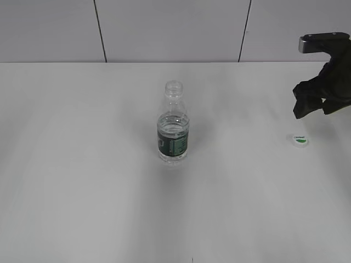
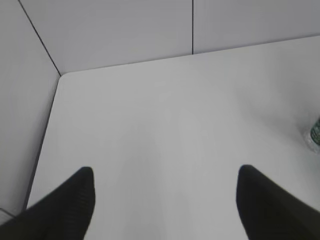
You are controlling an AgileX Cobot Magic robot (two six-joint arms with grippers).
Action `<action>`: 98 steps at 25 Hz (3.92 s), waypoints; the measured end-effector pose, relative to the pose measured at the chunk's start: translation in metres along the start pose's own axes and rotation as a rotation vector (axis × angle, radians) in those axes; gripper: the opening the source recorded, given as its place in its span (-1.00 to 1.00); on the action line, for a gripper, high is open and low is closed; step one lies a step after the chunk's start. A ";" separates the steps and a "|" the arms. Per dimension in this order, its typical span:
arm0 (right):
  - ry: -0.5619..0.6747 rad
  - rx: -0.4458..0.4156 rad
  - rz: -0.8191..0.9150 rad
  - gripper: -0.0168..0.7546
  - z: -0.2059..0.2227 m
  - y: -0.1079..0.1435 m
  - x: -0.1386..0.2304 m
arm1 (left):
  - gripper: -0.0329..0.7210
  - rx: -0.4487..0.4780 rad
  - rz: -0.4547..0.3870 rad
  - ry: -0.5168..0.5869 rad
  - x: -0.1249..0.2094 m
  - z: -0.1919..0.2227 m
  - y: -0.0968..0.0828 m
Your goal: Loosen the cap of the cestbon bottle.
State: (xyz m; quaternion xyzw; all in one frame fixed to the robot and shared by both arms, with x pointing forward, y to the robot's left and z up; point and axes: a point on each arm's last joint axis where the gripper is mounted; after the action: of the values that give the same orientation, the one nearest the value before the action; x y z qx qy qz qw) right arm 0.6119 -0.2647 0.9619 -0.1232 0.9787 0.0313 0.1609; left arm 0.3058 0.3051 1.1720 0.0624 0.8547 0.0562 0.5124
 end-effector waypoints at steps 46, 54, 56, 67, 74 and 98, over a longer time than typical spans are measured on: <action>-0.419 0.181 -0.036 0.41 -0.204 0.013 0.036 | 0.37 0.074 -0.055 -0.052 0.133 -0.014 -0.024; -0.602 0.235 -0.022 0.41 -0.280 0.025 0.086 | 0.33 0.079 -0.057 -0.053 0.133 -0.014 -0.025; -0.653 0.247 -0.022 0.41 -0.295 0.029 0.104 | 0.33 0.072 -0.054 -0.052 0.133 -0.014 -0.024; -0.905 0.294 -0.021 0.42 -0.321 0.050 0.224 | 0.29 0.072 -0.054 -0.051 0.133 -0.014 -0.024; -0.976 0.308 -0.022 0.42 -0.296 0.057 0.279 | 0.28 0.072 -0.054 -0.051 0.133 -0.014 -0.024; -0.754 0.233 0.021 0.42 -0.209 0.060 0.329 | 0.24 0.072 -0.054 -0.051 0.133 -0.014 -0.024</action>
State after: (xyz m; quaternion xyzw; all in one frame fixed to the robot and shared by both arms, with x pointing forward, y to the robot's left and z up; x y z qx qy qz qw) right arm 0.2303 -0.3034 1.0549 -0.0741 0.8491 -0.0350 0.5218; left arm 0.2297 0.3026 1.0591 0.0593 0.8441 0.0100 0.5328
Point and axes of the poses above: a point on each arm's last joint axis where the gripper is mounted, z pointing out along that axis toward the gripper, y along the wrist's bending axis when the last joint is at zero, x = y × z, and after that the axes turned 3 degrees about z, right-handed
